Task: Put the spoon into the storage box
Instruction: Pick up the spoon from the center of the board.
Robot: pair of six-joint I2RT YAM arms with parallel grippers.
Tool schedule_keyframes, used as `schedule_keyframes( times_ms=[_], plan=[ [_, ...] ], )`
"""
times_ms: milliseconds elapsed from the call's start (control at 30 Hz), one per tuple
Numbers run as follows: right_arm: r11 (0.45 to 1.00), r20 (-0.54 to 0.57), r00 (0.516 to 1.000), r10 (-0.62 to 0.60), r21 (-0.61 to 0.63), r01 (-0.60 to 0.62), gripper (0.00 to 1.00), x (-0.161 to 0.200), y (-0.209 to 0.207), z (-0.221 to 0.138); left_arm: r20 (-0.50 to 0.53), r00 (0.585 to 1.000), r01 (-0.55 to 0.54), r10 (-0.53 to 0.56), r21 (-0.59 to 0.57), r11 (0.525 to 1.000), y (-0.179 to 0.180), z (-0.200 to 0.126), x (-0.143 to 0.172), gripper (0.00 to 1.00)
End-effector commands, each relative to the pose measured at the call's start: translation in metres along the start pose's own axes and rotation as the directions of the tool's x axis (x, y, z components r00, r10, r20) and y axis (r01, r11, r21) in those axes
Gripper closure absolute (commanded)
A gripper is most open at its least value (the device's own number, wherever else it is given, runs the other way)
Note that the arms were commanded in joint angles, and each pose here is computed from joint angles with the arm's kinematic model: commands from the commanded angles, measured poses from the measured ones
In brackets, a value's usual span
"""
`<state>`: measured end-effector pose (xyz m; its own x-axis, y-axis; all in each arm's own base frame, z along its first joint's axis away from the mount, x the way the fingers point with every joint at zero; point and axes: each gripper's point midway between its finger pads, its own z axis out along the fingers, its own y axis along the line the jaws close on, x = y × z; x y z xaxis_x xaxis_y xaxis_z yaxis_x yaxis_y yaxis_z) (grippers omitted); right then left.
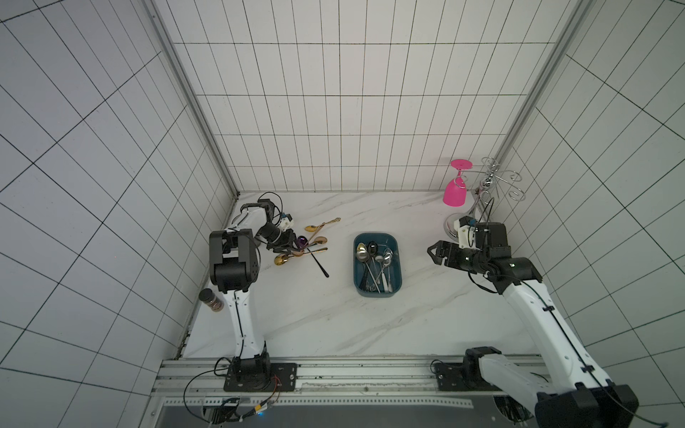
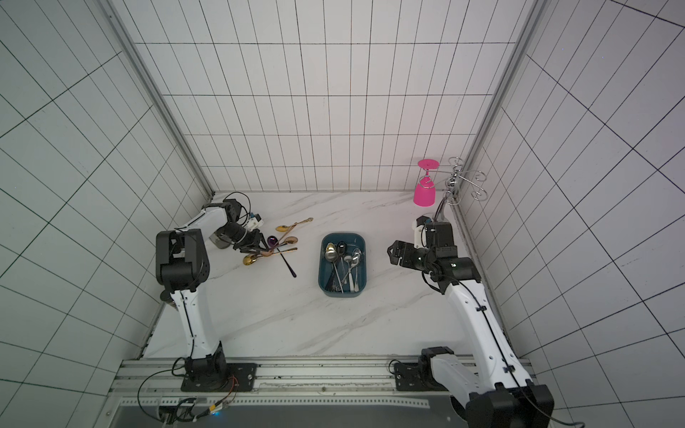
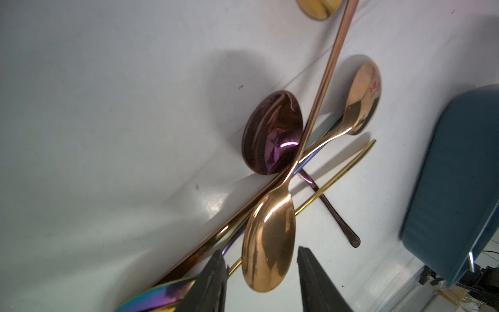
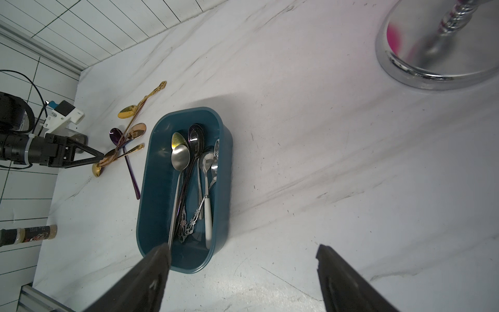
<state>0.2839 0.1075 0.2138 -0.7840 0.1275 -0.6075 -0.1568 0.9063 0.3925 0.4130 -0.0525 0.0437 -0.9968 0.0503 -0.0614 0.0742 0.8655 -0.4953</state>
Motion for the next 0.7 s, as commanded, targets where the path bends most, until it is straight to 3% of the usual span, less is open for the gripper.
schedule_keyframes(
  times_ms=[0, 467, 667],
  plan=[
    [1.0, 0.007, 1.0, 0.001, 0.0, -0.001, 0.12, -0.001, -0.002, 0.001, -0.005, 0.999, 0.045, -0.045, 0.088, 0.995, -0.006, 0.005, -0.005, 0.57],
    [1.0, 0.01, 1.0, -0.002, 0.001, 0.002, 0.12, -0.002, -0.002, 0.0, -0.077, 0.978, 0.205, -0.192, 0.225, 0.953, -0.002, 0.024, 0.002, 0.69],
    [1.0, 0.01, 1.0, -0.001, 0.002, 0.001, 0.12, -0.002, -0.002, 0.0, -0.082, 0.97, 0.243, -0.23, 0.246, 0.938, 0.001, 0.025, 0.001, 0.84]
  ],
)
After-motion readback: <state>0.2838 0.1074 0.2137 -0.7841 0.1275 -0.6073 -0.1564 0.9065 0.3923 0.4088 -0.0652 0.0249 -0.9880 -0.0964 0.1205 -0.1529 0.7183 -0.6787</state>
